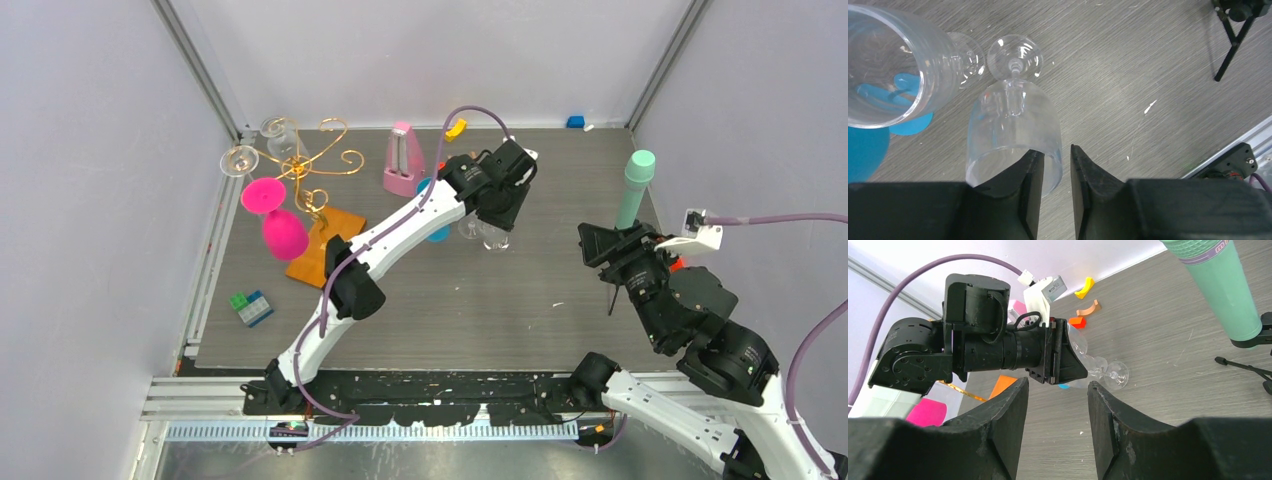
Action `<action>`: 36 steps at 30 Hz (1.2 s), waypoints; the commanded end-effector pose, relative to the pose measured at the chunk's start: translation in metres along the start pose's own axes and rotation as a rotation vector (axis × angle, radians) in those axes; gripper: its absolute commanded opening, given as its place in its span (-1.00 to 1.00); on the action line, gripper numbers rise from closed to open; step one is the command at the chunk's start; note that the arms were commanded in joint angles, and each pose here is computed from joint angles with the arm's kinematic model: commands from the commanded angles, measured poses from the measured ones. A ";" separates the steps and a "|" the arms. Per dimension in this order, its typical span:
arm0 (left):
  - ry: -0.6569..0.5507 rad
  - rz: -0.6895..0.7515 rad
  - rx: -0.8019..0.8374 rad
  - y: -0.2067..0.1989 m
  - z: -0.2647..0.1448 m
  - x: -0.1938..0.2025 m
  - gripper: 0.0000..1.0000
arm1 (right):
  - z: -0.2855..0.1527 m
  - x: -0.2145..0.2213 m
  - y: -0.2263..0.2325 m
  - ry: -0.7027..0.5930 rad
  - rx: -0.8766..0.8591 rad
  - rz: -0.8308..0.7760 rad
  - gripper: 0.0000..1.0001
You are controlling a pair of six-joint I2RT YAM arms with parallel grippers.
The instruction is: Take the wine glass off the wine glass rack
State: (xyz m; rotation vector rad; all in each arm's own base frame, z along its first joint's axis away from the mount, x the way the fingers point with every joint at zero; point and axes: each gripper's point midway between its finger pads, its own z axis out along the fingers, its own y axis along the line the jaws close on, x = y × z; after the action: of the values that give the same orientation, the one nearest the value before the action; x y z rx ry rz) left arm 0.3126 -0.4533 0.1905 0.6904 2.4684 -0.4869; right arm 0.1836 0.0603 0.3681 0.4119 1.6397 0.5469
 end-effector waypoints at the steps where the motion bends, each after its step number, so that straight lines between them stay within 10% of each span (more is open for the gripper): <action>1: -0.093 0.004 0.058 -0.011 -0.011 -0.027 -0.39 | 0.005 0.004 0.005 0.013 -0.006 0.006 0.04; 36: -0.184 -0.158 0.054 0.028 -0.005 -0.064 -0.12 | 0.017 0.022 0.005 0.083 0.052 -0.063 0.05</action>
State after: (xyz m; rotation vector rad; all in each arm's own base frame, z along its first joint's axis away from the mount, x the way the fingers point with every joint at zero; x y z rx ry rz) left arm 0.3620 -0.4566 0.2030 0.5285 2.3982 -0.6035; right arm 0.1936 0.0736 0.3495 0.3766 1.7168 0.4927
